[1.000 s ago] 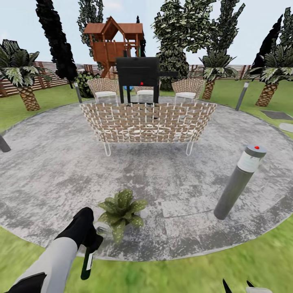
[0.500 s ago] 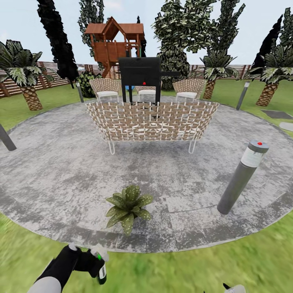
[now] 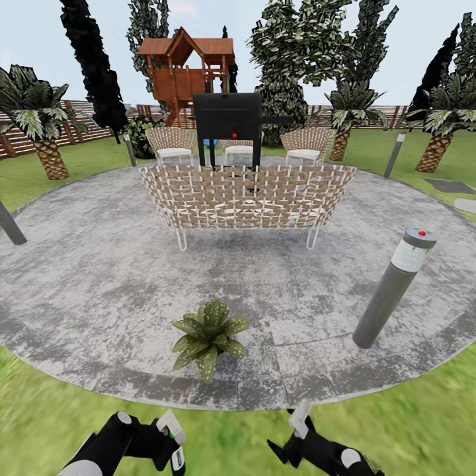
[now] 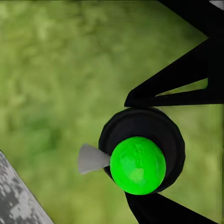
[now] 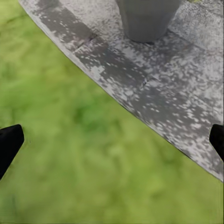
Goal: Pick up the pesticide atomizer in the garden and spray insectifuge to fully cover both potted plants in the garden.
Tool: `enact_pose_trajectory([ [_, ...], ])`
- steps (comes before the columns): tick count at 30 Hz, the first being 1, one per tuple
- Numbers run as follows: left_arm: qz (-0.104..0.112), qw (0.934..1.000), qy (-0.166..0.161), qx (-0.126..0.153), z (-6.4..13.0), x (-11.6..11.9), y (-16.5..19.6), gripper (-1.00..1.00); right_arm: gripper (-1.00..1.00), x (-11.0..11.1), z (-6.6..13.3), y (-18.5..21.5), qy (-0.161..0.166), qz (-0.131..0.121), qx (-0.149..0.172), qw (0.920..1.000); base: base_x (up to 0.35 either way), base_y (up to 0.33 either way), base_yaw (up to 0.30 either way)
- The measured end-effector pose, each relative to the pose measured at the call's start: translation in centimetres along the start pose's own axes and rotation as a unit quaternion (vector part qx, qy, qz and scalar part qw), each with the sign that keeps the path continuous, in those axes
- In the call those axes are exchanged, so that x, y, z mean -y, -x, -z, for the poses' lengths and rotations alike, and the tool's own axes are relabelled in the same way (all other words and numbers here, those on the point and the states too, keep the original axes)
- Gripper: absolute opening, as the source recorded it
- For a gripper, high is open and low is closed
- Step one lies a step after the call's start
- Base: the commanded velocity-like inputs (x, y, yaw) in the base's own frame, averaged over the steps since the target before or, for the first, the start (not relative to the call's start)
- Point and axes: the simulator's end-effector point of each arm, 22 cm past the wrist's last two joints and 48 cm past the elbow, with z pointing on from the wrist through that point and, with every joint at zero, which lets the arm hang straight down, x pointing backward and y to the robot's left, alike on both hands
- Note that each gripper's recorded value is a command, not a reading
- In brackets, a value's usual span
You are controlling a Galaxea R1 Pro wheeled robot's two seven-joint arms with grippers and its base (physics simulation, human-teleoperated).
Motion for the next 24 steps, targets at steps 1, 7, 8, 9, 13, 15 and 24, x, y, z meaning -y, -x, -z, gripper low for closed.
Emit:
enact_pose_trajectory([
  [1, -0.002, 1.0000, 0.001, -0.002, 0.1, -0.2, 0.0, -1.00, 1.00, -0.7, -0.4, 0.5, 0.009, 0.008, 0.001, 0.9999, 0.000, 0.000, 0.000],
  [7, -0.027, 0.9977, -0.001, -0.062, 0.2, -0.2, -1.5, -1.00, 1.00, -2.7, -2.4, 3.6, 0.046, 0.046, 0.008, 0.9978, 0.000, 0.000, 0.000],
  [8, -0.040, 0.9965, -0.003, -0.074, 0.1, 0.1, -1.7, -1.00, 1.00, -3.5, -2.6, 3.8, 0.060, 0.059, 0.007, 0.9964, 0.000, 0.000, 0.000],
  [9, -0.047, 0.9957, -0.004, -0.080, 0.0, 0.3, -1.8, -1.00, 1.00, -4.1, -2.7, 4.1, 0.072, 0.067, 0.006, 0.9951, 0.000, 0.000, 0.000],
  [13, -0.065, 0.9936, -0.027, -0.089, -0.5, 2.0, -1.3, -1.00, 1.00, -5.4, -3.4, 5.6, 0.111, 0.094, -0.003, 0.9894, 0.000, 0.000, 0.000],
  [15, -0.068, 0.9915, -0.052, -0.098, -0.6, 3.3, -1.3, -1.00, -1.00, -5.7, -3.6, 6.3, 0.122, 0.097, -0.002, 0.9878, 0.000, 0.000, 0.000],
  [24, -0.095, 0.9874, -0.074, -0.103, -0.9, 4.8, 0.8, -1.00, -1.00, -7.2, -3.2, 7.3, 0.177, 0.109, -0.001, 0.9782, 0.000, 0.000, 0.000],
])
